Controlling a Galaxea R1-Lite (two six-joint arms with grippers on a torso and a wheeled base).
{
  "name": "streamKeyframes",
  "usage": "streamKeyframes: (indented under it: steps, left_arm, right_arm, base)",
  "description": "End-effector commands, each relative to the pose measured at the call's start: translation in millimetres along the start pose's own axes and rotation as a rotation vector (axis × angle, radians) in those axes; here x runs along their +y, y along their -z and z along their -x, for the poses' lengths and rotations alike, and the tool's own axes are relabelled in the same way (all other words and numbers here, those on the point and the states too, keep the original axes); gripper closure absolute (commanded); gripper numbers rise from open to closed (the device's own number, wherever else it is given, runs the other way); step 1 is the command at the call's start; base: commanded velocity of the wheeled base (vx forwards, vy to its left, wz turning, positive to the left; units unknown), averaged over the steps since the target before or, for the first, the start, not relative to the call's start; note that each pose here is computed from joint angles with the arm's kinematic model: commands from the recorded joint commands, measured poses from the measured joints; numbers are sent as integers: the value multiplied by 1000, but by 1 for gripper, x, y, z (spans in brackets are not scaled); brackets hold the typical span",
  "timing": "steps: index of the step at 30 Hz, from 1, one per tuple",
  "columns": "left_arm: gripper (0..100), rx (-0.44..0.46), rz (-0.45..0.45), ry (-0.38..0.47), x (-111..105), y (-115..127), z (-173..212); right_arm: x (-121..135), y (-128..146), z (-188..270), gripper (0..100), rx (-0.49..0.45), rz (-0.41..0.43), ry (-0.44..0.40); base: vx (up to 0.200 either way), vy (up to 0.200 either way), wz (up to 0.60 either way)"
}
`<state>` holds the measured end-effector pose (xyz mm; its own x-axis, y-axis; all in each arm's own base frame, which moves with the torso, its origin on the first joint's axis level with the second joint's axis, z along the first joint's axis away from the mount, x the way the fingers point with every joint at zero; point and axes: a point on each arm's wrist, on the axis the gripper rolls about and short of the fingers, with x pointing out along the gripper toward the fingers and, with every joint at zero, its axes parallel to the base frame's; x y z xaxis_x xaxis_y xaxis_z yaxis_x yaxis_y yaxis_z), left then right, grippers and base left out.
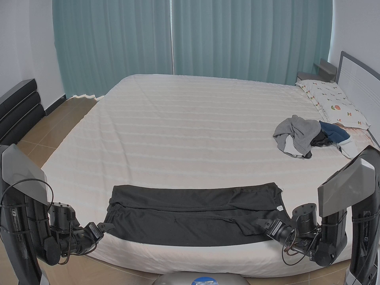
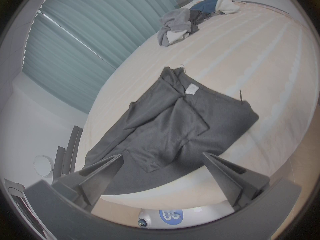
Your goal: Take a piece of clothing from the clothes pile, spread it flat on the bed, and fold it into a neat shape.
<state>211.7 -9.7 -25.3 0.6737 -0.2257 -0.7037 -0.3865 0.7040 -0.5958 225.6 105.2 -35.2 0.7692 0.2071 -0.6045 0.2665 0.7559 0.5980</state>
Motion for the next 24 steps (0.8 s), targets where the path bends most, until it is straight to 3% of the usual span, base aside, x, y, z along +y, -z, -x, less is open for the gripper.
streamKeyframes:
  steps: [1, 9, 16, 24]
  left_arm:
    - [0, 12, 4, -12, 2, 3, 2]
    - [0, 12, 4, -12, 2, 3, 2]
    - [0, 12, 4, -12, 2, 3, 2]
    - [0, 13, 1, -9, 2, 3, 2]
  right_arm:
    - [5, -21, 7, 0, -74, -13, -45]
    - [-13, -37, -8, 0, -27, -59, -60]
    - [-37, -42, -18, 0, 103, 60, -109]
    - [-51, -50, -31, 0, 106, 86, -118]
  base:
    - [0, 0, 0]
    - [0, 0, 0]
    - [0, 0, 0]
    - [0, 0, 0]
